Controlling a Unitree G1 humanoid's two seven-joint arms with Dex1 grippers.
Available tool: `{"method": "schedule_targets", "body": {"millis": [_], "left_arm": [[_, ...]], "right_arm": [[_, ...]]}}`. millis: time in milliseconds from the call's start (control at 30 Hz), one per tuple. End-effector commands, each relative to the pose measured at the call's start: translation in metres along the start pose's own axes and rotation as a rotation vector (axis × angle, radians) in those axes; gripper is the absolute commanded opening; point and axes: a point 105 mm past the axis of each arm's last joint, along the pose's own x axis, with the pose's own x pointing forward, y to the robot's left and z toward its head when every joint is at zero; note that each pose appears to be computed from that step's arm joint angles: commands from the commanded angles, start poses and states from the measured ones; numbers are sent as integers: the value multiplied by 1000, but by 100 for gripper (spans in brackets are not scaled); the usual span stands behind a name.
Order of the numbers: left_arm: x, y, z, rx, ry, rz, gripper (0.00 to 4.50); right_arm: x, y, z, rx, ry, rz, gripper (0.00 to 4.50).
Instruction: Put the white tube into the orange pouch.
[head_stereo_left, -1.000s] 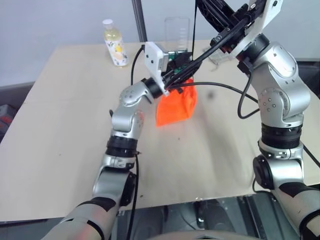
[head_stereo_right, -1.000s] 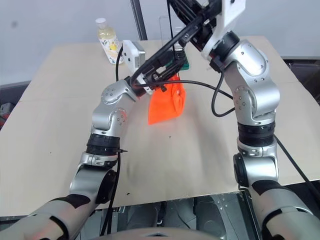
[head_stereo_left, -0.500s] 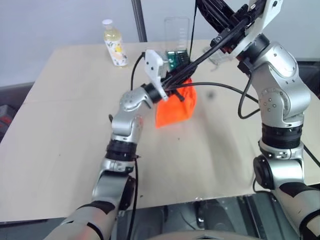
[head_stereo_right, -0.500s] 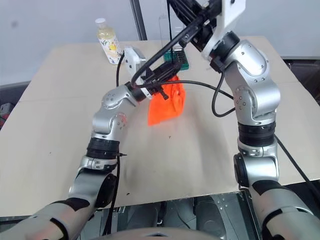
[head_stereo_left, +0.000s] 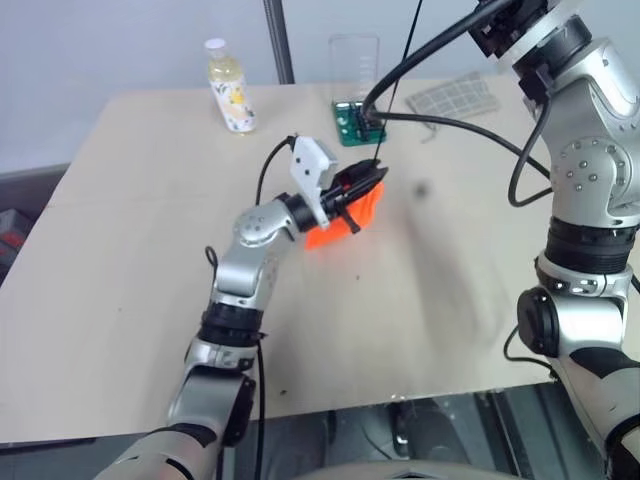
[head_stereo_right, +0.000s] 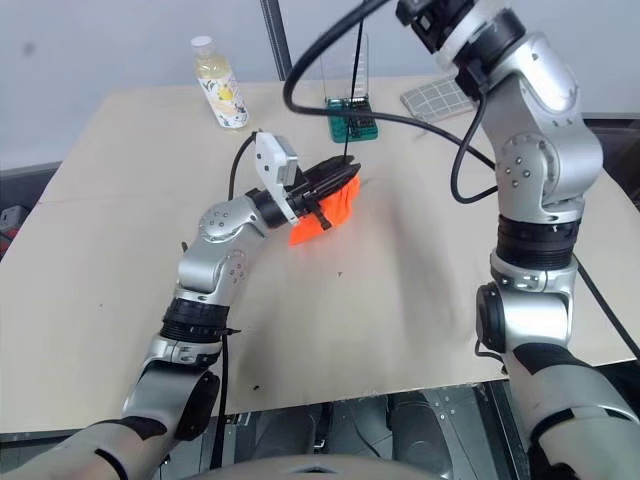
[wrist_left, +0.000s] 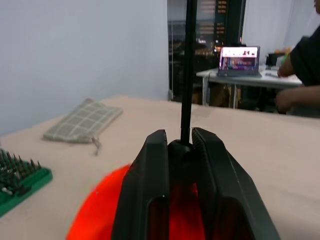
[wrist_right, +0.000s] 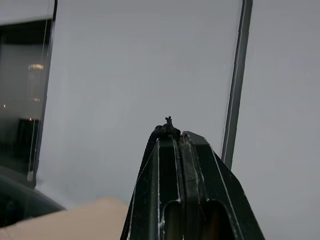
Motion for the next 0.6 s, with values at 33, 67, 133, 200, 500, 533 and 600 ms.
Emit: {"method": "schedule_targets", "body": {"millis": [33,67,133,200,500,533,600], "left_arm": [[-11,-2,-31,-16,120,6,19],[-13,-3,-33,-18,128,4,19],[-16,-6,-35,-45,127,-17,19],[-19,-12,-33,-61,120,-52,122],[-24,-5,-27,-37,127,15,346],[-27,-4,-27,-35,135,21,346],[-34,-3,-28,-40,147,37,346]], "right_arm": [[-2,-7,76,-31,-253,-38,0],[-3,-9,76,-23,-254,-44,0],[-3,-10,72,-28,-233,-47,0],[-5,-5,59,-57,-174,-21,0],[-21,8,12,-84,76,91,225],[-24,5,9,-80,90,83,225],[-35,-6,1,-89,141,57,225]]}}
